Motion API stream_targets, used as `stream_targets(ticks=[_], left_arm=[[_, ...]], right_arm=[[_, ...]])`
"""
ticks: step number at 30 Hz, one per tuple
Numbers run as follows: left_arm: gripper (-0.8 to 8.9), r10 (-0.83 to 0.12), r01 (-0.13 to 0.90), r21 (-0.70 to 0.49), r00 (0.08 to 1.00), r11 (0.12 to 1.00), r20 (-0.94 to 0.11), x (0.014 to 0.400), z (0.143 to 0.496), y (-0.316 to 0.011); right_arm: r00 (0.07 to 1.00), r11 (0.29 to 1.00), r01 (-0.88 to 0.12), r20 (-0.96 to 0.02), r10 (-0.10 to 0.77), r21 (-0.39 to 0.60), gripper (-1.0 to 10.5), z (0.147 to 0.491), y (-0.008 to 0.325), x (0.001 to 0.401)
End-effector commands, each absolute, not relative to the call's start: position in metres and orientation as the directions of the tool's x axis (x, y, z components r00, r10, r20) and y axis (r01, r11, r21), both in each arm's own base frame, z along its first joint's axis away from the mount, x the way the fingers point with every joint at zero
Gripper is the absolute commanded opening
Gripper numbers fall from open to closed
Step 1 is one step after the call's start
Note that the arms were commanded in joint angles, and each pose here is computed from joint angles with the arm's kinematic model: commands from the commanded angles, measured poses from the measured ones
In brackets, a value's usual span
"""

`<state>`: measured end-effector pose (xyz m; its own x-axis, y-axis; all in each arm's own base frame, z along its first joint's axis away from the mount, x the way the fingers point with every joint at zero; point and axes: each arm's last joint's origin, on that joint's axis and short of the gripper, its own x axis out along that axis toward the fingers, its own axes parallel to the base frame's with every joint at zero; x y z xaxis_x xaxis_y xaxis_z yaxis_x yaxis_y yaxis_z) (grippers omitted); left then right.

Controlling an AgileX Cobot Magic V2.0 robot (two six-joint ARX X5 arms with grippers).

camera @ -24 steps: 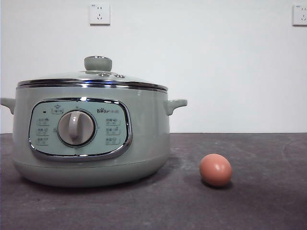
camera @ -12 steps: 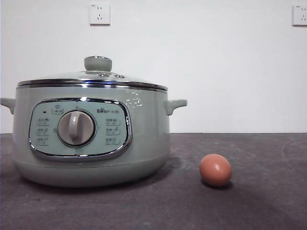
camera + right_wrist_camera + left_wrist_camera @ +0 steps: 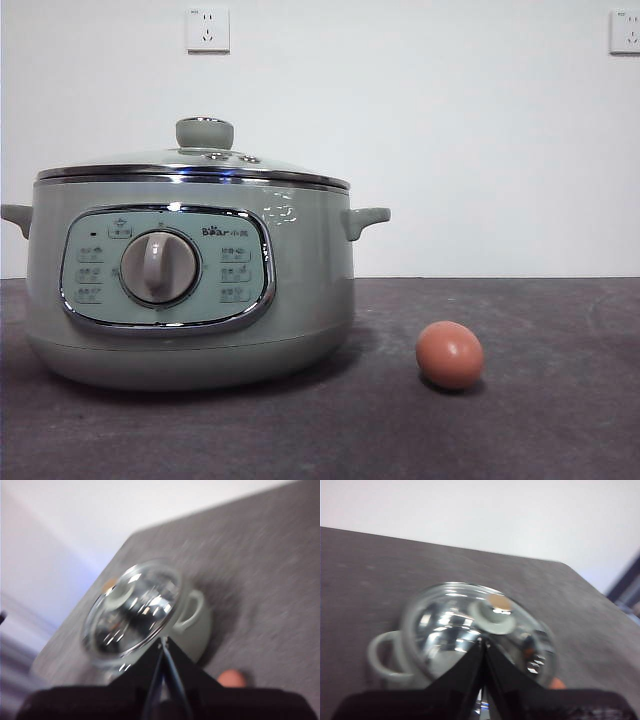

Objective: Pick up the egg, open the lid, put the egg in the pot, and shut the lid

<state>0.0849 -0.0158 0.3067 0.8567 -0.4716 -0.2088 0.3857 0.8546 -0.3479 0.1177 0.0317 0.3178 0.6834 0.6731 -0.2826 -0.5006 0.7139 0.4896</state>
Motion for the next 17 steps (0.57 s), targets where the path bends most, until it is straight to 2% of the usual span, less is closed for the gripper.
stream_targets(ticks=[1, 4, 7, 9, 11, 13, 17], left_arm=[[-0.04, -0.547, 0.461, -0.343, 0.808, 0.819, -0.219, 0.090, 0.316, -0.018], [-0.04, -0.628, 0.527, -0.378, 0.745, 0.761, -0.225, 0.096, 0.324, -0.021], [0.01, -0.660, 0.549, -0.399, 0.714, 0.734, -0.233, 0.102, 0.327, -0.022], [0.41, -0.659, 0.544, -0.404, 0.712, 0.735, -0.241, 0.105, 0.326, -0.022], [2.04, -0.656, 0.537, -0.409, 0.712, 0.738, -0.250, 0.107, 0.325, -0.022], [3.19, -0.654, 0.532, -0.413, 0.712, 0.740, -0.255, 0.109, 0.325, -0.022], [3.22, -0.652, 0.522, -0.425, 0.712, 0.740, -0.261, 0.113, 0.324, -0.022]], right_arm=[[0.606, 0.678, -0.575, -0.318, 0.729, 0.458, 0.0, 0.327, 0.035, 0.126], [0.542, 0.646, -0.598, -0.354, 0.762, 0.474, 0.0, 0.332, 0.037, 0.135], [0.523, 0.644, -0.601, -0.377, 0.764, 0.473, 0.1, 0.331, 0.038, 0.141], [0.519, 0.648, -0.592, -0.388, 0.761, 0.479, 1.1, 0.329, 0.039, 0.145], [0.510, 0.647, -0.589, -0.398, 0.762, 0.484, 2.9, 0.327, 0.041, 0.147], [0.503, 0.648, -0.585, -0.408, 0.762, 0.489, 4.4, 0.325, 0.043, 0.149], [0.520, 0.696, -0.552, -0.463, 0.718, 0.459, 4.5, 0.321, 0.051, 0.154]])
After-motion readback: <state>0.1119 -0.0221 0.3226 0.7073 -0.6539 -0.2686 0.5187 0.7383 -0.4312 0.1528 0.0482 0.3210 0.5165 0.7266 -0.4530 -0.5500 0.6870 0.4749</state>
